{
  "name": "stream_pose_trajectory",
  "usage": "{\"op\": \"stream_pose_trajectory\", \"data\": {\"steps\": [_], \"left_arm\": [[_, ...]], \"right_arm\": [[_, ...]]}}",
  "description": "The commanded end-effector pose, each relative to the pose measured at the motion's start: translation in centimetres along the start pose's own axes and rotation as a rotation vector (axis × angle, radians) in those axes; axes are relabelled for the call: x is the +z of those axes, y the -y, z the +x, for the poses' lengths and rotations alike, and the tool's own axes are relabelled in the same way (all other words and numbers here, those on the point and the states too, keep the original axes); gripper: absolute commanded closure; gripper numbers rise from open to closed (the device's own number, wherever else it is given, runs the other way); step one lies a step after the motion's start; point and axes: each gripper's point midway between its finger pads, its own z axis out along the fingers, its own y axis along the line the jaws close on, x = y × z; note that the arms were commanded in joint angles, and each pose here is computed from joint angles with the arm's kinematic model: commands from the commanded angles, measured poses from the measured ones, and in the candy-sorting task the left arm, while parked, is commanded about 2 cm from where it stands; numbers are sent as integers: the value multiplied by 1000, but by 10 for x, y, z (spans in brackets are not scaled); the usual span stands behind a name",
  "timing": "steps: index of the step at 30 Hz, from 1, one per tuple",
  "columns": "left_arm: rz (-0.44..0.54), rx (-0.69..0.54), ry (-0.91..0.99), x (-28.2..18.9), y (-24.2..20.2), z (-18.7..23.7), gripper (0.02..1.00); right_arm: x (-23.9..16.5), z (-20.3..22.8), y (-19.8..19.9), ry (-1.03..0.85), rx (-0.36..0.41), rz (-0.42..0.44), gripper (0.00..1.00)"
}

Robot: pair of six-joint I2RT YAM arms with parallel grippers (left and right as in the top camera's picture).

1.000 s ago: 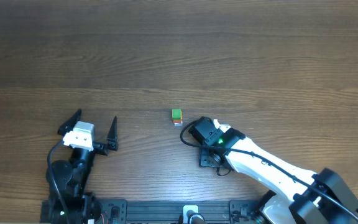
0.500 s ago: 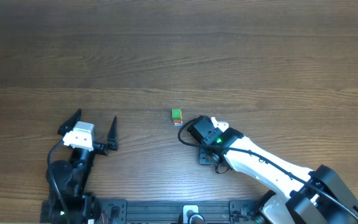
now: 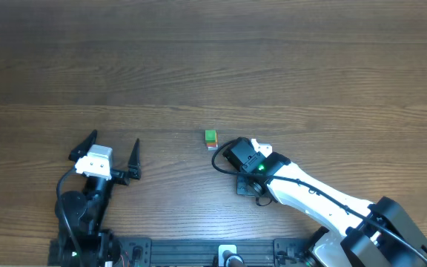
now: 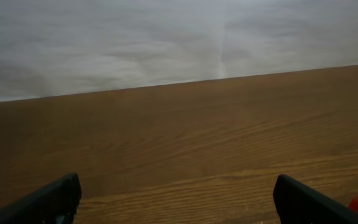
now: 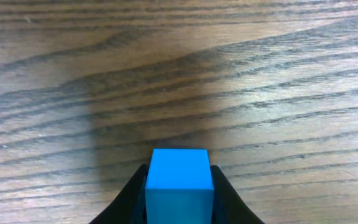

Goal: Stack Cubes

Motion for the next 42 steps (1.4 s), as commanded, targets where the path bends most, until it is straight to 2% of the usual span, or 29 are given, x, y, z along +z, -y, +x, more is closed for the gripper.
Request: {"op": "stream_pose_trajectory", "data": {"steps": [1, 2, 4, 9, 12, 17, 22, 42], "left_arm": [[14, 15, 1, 0, 3, 1, 18], [14, 15, 0, 0, 3, 1, 18], [14, 15, 1, 0, 3, 1, 18], [14, 15, 0, 0, 3, 1, 20], [14, 15, 0, 0, 3, 1, 18], [14, 15, 0, 0, 3, 1, 18], [14, 15, 0, 0, 3, 1, 18], [14, 15, 0, 0, 3, 1, 18]], "right_arm": [[-21, -24, -9, 57, 7, 11, 897], [-32, -32, -13, 74, 8, 10, 930], [-73, -62, -32, 145, -36, -13, 985], [-155, -105, -61, 226, -40, -43, 989], [-169, -116, -77, 204, -54, -24, 989], [-151, -117, -107, 145, -103, -4, 989], [-125, -110, -119, 75, -106, 11, 989], [-106, -113, -130, 59, -84, 8, 991]]}}
